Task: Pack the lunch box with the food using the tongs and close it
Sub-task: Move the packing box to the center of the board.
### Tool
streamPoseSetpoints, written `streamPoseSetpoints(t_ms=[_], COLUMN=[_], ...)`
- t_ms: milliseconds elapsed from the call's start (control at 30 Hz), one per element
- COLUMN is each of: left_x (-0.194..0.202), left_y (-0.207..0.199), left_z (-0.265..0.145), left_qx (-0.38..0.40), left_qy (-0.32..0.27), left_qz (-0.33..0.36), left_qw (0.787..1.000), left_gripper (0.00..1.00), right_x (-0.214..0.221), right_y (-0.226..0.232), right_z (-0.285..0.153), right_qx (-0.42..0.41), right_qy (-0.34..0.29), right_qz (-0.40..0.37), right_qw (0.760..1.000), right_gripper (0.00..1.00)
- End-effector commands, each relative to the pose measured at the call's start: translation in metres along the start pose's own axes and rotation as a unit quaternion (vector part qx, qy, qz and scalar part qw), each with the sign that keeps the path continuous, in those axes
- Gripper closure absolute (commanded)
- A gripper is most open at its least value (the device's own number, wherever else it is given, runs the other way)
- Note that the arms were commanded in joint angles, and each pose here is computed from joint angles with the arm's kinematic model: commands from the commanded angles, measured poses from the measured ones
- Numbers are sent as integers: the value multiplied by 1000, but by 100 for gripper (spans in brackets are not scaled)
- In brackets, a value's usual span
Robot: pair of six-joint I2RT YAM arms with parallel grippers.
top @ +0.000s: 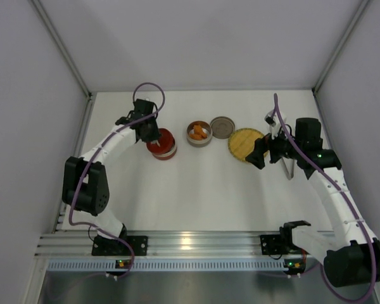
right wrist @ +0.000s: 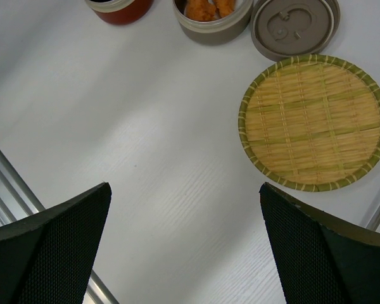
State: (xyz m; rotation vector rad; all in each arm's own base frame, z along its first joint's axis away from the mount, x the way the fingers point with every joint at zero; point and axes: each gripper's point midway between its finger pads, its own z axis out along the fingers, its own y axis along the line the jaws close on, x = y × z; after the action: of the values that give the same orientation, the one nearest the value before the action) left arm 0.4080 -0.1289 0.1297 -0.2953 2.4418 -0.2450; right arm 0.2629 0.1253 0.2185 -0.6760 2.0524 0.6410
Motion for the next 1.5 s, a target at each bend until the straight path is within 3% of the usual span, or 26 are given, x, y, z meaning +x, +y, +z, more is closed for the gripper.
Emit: streamPoseSetpoints(t_ms=[0,900,1467], left_x=[-9,-4,-9], left_y=[-7,-18,-28], left_z=[10,30,18], left_qx=[9,-5,25], left_qy=[-24,-16,-18], left_qz=[-20,9,-1], left_qw=[999,1000,1000], left_gripper=[100,100,100], right_x=[-13,-9,-7], right_y=[-5,-6,-5], right_z=[-5,-3,-3], right_qx=[10,10,7], right_qy=[-23,-22,-22], right_qz=[-5,0,1], right_qw=[1000,1000,1000], right_gripper=[1,1,1])
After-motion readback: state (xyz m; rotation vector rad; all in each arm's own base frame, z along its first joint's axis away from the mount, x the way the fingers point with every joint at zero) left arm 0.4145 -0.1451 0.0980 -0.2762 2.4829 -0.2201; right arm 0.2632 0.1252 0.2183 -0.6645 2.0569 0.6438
